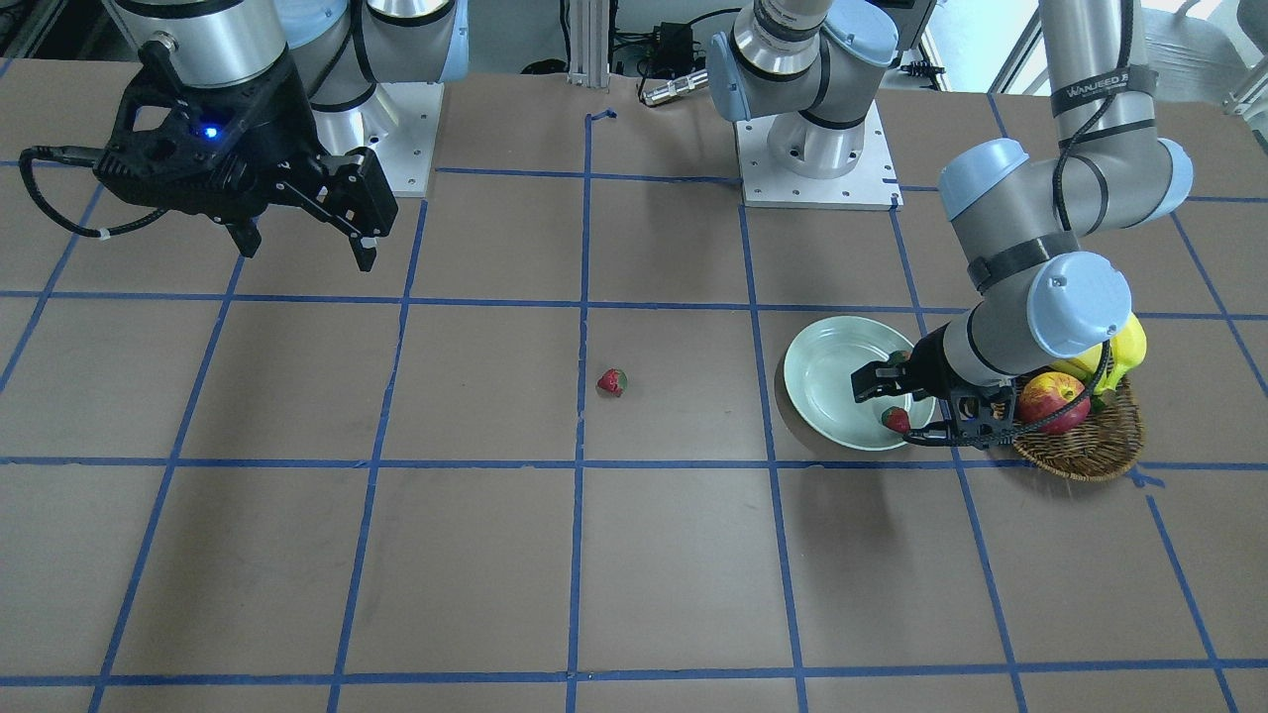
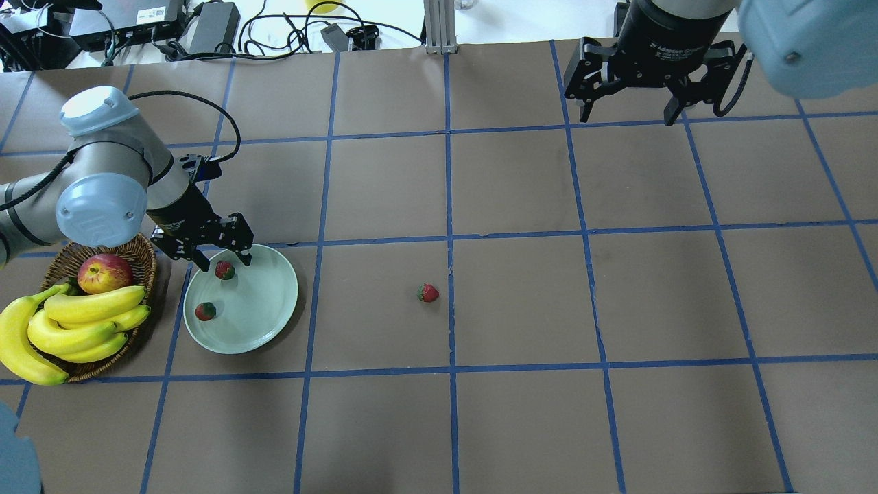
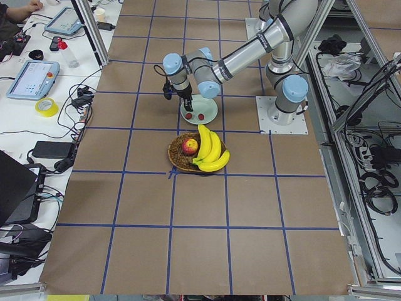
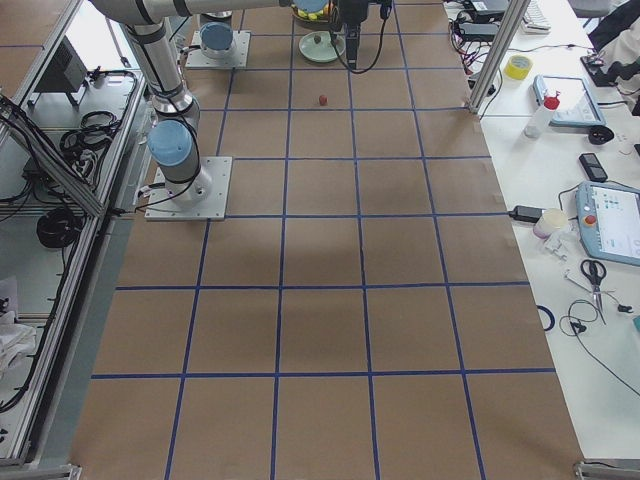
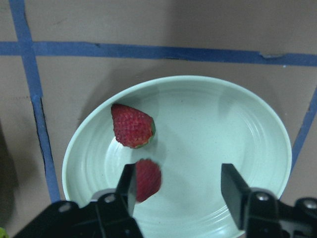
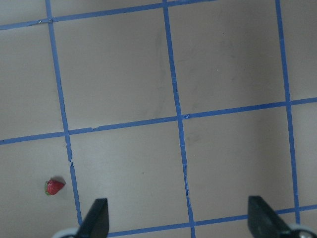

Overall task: Collect all strawberries into plate
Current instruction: 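Reach the left gripper to the last strawberry and grasp it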

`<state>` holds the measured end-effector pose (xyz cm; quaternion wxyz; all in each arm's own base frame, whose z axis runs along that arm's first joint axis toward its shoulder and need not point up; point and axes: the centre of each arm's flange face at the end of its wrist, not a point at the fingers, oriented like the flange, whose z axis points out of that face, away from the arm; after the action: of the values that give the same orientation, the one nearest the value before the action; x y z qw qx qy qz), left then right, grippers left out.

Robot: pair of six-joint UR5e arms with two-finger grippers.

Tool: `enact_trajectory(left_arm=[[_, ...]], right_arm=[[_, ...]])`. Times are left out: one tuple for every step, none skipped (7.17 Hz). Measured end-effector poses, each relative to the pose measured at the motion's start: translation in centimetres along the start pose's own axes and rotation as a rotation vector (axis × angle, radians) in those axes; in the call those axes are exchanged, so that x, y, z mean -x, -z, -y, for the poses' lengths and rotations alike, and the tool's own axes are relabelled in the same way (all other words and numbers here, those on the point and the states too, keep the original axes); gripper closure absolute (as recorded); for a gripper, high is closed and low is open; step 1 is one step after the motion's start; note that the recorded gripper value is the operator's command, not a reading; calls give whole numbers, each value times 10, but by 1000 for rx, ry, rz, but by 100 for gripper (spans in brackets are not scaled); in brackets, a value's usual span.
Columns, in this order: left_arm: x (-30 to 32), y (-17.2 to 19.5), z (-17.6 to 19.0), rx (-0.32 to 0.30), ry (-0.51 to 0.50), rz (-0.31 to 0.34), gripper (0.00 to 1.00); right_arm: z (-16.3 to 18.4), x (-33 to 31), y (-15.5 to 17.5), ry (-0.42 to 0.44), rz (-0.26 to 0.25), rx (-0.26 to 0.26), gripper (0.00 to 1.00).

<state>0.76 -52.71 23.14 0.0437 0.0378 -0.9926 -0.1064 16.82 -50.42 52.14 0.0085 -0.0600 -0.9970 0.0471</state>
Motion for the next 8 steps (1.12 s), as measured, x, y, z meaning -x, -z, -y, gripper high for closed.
enact_trajectory(left_arm=[[-20, 8, -2, -23, -5, -7, 0], [-51, 20, -5, -53, -3, -19, 0], [-85, 29, -9, -77, -4, -19, 0], [-124, 32, -15, -95, -12, -13, 0], [-162, 29, -21, -123, -8, -11, 0], [-197, 21, -26, -155, 5, -32, 0], [-222, 10, -31, -163, 24, -77, 1], [-240, -7, -36, -148, 58, -128, 1]], right_arm=[[0, 0, 0, 0, 0, 0, 0], [0, 0, 0, 0, 0, -1, 0], [0, 0, 0, 0, 0, -1, 0], [0, 0, 0, 0, 0, -1, 0], [0, 0, 0, 1, 0, -1, 0], [0, 0, 0, 1, -1, -1, 0], [0, 0, 0, 1, 0, 0, 0], [0, 0, 0, 0, 0, -1, 0]])
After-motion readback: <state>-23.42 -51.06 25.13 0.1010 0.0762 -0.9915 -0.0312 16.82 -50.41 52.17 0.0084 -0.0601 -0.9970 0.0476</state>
